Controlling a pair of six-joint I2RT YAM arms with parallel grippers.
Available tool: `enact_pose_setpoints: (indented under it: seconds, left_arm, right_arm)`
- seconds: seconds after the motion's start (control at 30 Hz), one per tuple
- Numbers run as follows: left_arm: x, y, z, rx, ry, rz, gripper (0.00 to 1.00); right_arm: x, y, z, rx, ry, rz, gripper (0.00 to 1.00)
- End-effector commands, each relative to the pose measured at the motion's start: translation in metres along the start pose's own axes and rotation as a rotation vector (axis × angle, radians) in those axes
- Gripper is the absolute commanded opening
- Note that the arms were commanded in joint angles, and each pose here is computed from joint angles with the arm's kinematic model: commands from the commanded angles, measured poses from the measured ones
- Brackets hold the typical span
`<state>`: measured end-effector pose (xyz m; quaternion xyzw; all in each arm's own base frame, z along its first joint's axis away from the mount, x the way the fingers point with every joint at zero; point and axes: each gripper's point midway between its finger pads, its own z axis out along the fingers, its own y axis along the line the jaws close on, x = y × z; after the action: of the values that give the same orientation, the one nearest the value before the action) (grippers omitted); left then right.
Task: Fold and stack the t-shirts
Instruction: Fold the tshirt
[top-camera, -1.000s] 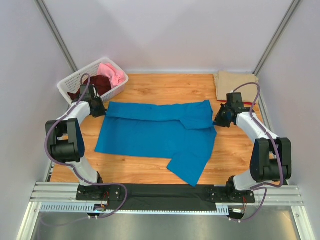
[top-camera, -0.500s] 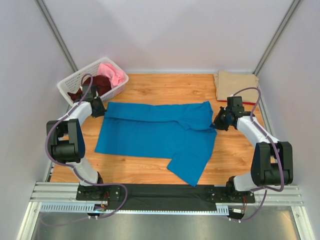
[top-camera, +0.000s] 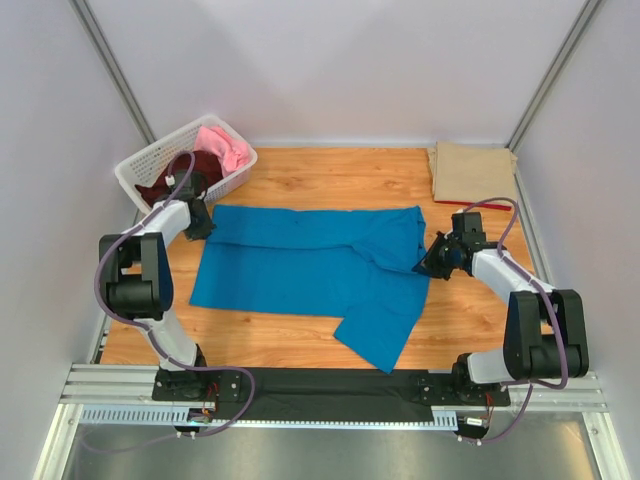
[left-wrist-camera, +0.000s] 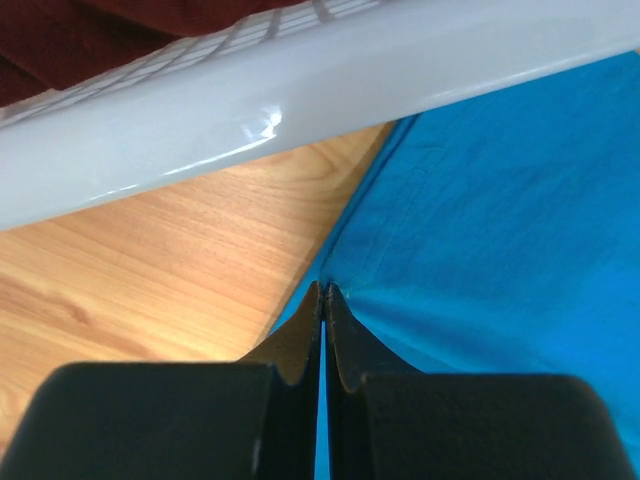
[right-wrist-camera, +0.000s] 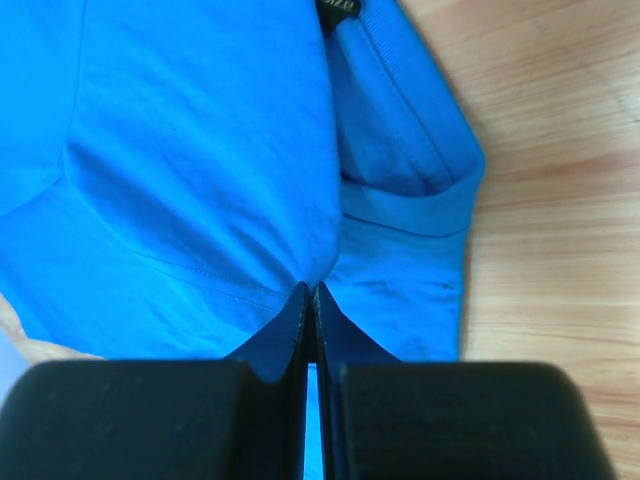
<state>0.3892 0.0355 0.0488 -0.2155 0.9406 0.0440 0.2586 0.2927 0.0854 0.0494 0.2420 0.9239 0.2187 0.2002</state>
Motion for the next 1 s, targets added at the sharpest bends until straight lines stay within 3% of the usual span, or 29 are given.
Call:
enact_pose_setpoints:
  seconds: [0.0, 0.07, 0.1, 0.13, 0.2, 0.3, 0.4, 0.5, 0.63, 0.77, 0.97]
  left_arm:
    - [-0.013, 0.007, -0.005, -0.061, -0.025, -0.015, 0.01]
    - [-0.014, 0.01, -0.007, -0.087, -0.025, -0.016, 0.11]
    - [-0.012, 0.013, -0.009, -0.106, -0.012, -0.012, 0.24]
    - [-0.013, 0.015, -0.012, -0.124, -0.01, -0.013, 0.29]
    - [-0.019, 0.021, -0.021, -0.171, -0.02, -0.018, 0.36]
    - [-0.026, 0.025, -0.036, -0.191, -0.055, -0.037, 0.37]
    - [-0.029, 0.01, -0.049, -0.11, -0.098, -0.059, 0.39]
    - [-0.023, -0.023, -0.056, 0.096, -0.112, -0.089, 0.39]
    - [0.008, -0.048, -0.045, 0.229, -0.034, -0.179, 0.4]
    - [0.053, -0.052, -0.032, 0.197, 0.04, -0.174, 0.4]
    - [0.101, -0.026, -0.018, 0.039, 0.134, -0.193, 0.38]
  right_arm:
    - [-0.003, 0.019, 0.002, -0.096, 0.0, 0.036, 0.02]
    - [-0.001, 0.015, 0.003, -0.076, 0.003, 0.054, 0.02]
    - [0.0, 0.012, 0.003, -0.057, 0.006, 0.064, 0.02]
    - [-0.002, 0.01, 0.002, -0.042, -0.002, 0.067, 0.04]
    - [-0.007, 0.001, -0.003, 0.033, -0.021, 0.078, 0.16]
    - [-0.013, -0.007, -0.013, 0.101, -0.054, 0.068, 0.27]
    - [-0.024, 0.0, -0.028, 0.128, -0.11, 0.02, 0.35]
    - [-0.031, 0.02, -0.032, 0.091, -0.144, -0.024, 0.36]
    - [-0.024, 0.031, -0.008, 0.043, -0.08, 0.004, 0.36]
    - [-0.015, 0.018, 0.012, 0.065, -0.046, 0.02, 0.35]
    - [-0.007, -0.036, 0.023, 0.285, -0.056, 0.035, 0.33]
